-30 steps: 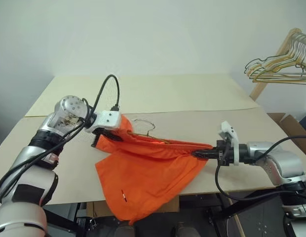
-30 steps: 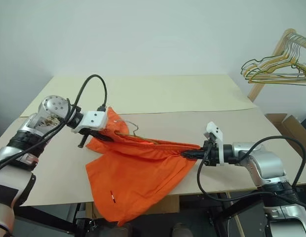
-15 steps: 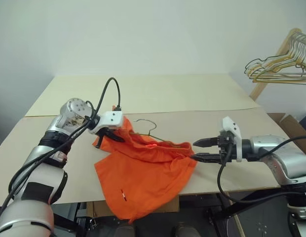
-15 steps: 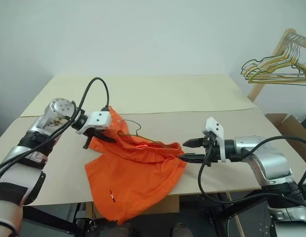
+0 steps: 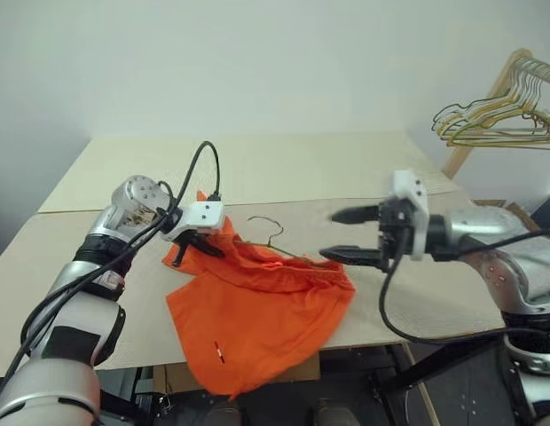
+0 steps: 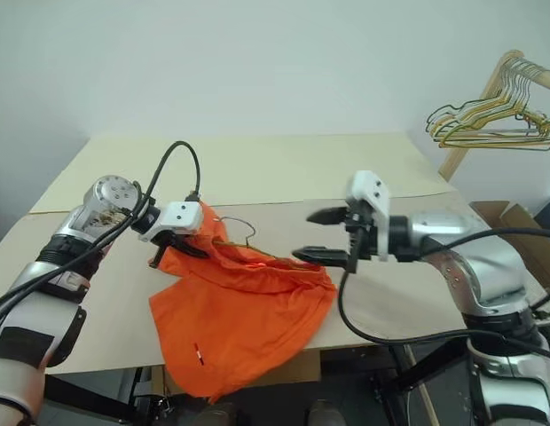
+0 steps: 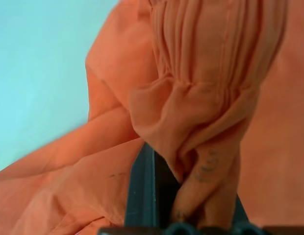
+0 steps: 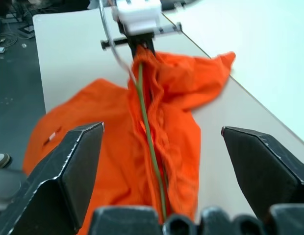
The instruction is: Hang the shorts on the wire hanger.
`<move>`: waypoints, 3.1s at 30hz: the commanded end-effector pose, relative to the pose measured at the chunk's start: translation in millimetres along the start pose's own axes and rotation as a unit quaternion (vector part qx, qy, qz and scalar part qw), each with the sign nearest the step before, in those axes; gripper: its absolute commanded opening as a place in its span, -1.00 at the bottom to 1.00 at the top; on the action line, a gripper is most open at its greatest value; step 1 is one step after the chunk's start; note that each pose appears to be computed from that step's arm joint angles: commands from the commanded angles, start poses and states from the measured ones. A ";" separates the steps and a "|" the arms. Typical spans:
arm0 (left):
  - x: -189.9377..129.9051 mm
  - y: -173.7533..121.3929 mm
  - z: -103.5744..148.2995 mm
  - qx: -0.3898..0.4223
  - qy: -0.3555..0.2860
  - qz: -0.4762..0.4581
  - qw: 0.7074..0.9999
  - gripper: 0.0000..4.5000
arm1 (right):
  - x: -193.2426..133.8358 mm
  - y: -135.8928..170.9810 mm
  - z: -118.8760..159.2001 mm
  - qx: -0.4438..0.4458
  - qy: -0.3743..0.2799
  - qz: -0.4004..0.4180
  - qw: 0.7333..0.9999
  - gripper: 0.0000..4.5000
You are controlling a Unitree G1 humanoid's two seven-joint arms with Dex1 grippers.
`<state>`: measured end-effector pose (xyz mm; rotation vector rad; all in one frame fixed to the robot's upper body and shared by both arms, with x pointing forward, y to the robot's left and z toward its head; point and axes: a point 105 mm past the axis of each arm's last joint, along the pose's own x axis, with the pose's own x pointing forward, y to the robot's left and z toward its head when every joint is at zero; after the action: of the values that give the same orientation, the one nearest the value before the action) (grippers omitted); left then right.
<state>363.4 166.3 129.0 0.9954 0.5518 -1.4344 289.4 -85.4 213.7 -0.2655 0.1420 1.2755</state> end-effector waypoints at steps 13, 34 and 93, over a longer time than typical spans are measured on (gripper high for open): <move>-12.3 17.6 5.9 0.020 0.039 0.033 0.999 -1.00 | 82.2 -3.2 -15.7 -0.009 0.068 -0.025 0.997 0.91; -16.9 11.4 9.2 0.018 0.006 0.030 0.999 -1.00 | 94.8 -8.5 -13.9 -0.019 0.054 -0.006 0.998 -0.99; -61.5 6.7 -33.9 -0.071 -0.019 0.098 0.992 -0.97 | 47.4 -25.9 -35.0 -0.096 0.096 -0.004 0.991 -1.00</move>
<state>369.1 224.8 146.9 0.8795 0.5612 -1.2473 326.6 -54.7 164.8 -0.5167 0.2200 1.2727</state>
